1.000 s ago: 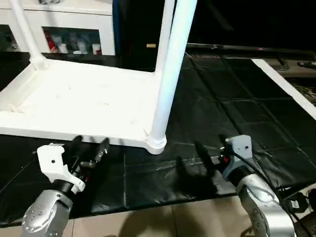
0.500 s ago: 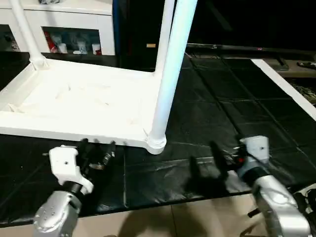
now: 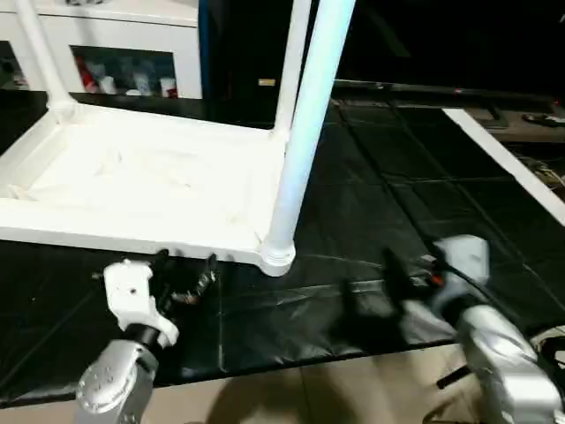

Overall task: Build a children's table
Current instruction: Rotate table base

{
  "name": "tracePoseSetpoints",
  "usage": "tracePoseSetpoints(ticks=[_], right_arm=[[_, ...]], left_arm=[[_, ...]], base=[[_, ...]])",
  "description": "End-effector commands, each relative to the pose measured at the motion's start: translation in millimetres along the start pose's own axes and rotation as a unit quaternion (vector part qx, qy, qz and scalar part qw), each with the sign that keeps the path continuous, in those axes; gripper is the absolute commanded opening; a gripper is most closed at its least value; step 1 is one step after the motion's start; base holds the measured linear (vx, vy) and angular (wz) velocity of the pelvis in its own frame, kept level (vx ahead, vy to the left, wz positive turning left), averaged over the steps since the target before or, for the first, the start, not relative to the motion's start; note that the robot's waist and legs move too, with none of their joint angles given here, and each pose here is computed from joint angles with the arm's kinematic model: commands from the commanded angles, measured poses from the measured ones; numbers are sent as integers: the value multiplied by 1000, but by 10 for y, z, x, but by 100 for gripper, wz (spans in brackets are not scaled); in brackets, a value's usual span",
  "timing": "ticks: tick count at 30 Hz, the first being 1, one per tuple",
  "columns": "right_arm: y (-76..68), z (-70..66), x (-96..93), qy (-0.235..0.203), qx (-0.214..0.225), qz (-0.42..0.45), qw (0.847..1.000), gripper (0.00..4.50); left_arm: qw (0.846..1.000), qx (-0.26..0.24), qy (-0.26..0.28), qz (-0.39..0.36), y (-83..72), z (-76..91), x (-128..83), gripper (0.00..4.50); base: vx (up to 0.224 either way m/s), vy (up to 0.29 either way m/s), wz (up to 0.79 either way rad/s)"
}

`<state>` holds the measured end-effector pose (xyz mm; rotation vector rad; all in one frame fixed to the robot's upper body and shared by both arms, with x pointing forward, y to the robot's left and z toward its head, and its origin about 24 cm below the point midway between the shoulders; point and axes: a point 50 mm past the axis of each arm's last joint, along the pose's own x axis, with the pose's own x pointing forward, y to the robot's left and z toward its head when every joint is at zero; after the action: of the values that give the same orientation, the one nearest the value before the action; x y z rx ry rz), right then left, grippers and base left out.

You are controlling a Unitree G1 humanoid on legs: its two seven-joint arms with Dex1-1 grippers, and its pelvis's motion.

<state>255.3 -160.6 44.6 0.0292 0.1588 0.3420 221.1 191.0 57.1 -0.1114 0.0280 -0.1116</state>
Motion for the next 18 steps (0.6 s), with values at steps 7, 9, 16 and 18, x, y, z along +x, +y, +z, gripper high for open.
tracePoseSetpoints(ticks=[7, 9, 16, 18], right_arm=[[238, 212, 67, -43, 14, 37, 998, 450], [289, 192, 65, -40, 13, 51, 998, 450], [367, 172, 89, -37, 20, 59, 997, 450], [343, 186, 100, -46, 37, 47, 997, 450]], left_arm=[[999, 41, 5, 12, 144, 68, 90, 447], [999, 44, 8, 16, 164, 78, 103, 447], [999, 47, 15, 13, 163, 87, 109, 447], [998, 60, 15, -4, 128, 119, 126, 447]], base=[[0, 0, 0], [0, 0, 0], [19, 11, 32], [60, 39, 52]])
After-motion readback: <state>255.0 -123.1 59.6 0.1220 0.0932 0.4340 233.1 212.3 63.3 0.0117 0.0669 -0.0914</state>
